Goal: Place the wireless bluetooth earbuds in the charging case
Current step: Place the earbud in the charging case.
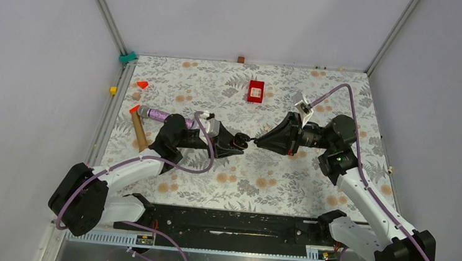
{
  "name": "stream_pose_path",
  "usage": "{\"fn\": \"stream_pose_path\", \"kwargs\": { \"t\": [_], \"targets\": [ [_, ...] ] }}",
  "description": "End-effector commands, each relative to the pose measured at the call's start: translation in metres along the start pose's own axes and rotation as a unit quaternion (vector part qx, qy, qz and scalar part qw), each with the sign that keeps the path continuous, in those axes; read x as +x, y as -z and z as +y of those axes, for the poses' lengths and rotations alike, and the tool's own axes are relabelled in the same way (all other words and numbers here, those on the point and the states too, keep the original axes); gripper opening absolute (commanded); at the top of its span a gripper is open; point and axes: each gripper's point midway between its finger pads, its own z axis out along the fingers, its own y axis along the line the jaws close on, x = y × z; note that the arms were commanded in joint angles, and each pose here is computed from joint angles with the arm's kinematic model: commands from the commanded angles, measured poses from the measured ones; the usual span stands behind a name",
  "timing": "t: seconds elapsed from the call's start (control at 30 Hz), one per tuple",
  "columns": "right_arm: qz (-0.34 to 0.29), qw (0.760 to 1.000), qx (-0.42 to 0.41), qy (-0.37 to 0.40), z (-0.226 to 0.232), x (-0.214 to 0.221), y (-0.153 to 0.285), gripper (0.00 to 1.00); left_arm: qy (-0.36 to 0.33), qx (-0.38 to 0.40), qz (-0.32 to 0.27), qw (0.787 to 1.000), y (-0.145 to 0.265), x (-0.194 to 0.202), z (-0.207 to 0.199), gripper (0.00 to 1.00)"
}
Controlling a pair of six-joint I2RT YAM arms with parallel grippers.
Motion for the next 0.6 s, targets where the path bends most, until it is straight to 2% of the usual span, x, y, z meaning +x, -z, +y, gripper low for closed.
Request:
{"fn": "stream_pose_path", "kwargs": {
  "t": [0.0,0.57],
  "targets": [
    [-0.007,1.000,-0.016,0.014,0.007,-0.002,-0.004,0.18,-0.017,0.034,-0.046,0.998,-0.002,-0.031,-0.009,0.00],
    [-0.005,1.000,-0.027,-0.003,0.003,0.006,-0.024,0.18,0.017,0.027,-0.037,0.999,-0.003,-0.025,-0.006,0.00]
  ]
}}
